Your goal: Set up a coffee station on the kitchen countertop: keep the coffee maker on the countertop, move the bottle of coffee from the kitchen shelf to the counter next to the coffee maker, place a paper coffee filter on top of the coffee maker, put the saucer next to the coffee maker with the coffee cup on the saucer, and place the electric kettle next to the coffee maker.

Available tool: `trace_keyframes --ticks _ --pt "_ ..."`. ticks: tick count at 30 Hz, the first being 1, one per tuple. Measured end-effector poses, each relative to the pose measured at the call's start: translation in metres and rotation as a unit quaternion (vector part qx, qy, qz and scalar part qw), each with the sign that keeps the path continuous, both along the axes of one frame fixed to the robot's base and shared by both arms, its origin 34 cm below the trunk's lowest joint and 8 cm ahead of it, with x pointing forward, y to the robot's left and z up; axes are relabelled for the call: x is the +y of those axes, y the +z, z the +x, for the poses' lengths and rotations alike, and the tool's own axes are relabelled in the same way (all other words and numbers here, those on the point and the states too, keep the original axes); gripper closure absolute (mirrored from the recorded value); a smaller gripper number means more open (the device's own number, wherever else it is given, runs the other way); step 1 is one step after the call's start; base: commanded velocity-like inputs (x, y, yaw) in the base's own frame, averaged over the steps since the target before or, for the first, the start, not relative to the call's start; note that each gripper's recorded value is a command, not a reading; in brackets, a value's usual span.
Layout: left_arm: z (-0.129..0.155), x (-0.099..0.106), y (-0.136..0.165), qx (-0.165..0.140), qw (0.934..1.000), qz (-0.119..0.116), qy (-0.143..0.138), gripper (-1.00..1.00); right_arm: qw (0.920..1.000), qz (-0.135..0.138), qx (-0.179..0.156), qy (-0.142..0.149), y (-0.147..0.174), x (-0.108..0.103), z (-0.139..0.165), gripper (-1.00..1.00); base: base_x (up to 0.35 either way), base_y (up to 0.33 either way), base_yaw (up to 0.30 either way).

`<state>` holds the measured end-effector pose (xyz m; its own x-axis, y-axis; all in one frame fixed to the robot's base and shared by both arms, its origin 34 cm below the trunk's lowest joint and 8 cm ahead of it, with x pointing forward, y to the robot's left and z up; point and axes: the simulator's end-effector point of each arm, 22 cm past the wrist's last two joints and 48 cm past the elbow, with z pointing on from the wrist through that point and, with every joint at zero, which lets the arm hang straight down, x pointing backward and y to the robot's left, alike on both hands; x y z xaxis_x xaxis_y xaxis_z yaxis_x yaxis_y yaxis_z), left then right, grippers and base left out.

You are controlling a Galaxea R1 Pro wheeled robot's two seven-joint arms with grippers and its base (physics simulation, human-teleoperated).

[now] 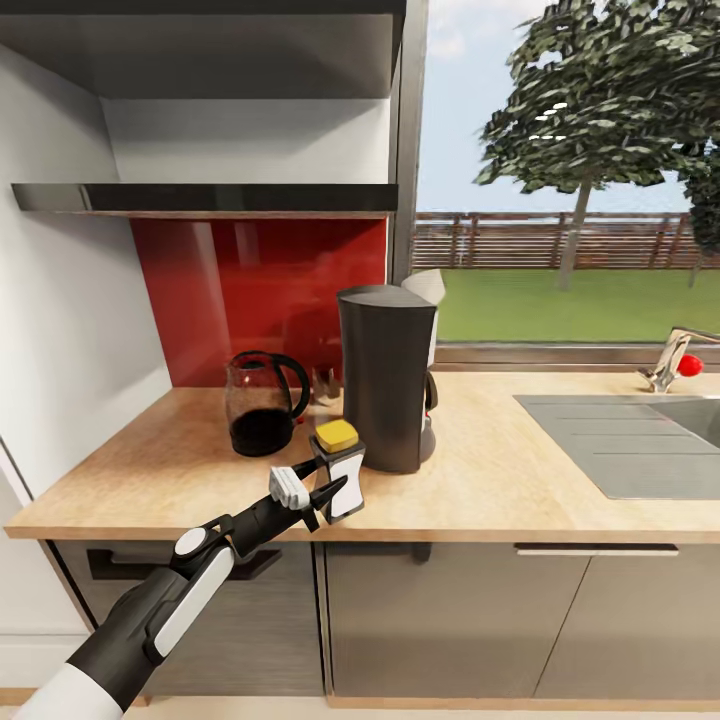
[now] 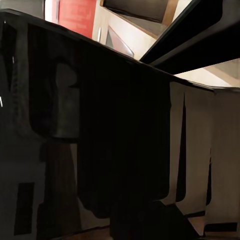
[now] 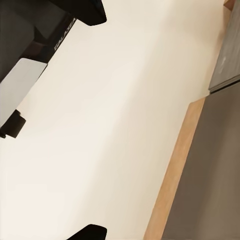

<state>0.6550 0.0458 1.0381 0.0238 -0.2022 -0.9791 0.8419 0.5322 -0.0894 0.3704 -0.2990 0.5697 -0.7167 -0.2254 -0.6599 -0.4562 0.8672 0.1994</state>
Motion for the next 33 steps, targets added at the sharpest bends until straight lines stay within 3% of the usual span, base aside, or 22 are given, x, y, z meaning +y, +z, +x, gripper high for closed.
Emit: trace_keyframes --ticks 33 --pt "0.0022 0.0026 -0.0035 0.004 1.0000 0.001 0.004 1.00 1.0000 -0.001 0.000 -0.001 -0.0002 -0.0003 -0.0001 -1.00 0.068 0.045 0.000"
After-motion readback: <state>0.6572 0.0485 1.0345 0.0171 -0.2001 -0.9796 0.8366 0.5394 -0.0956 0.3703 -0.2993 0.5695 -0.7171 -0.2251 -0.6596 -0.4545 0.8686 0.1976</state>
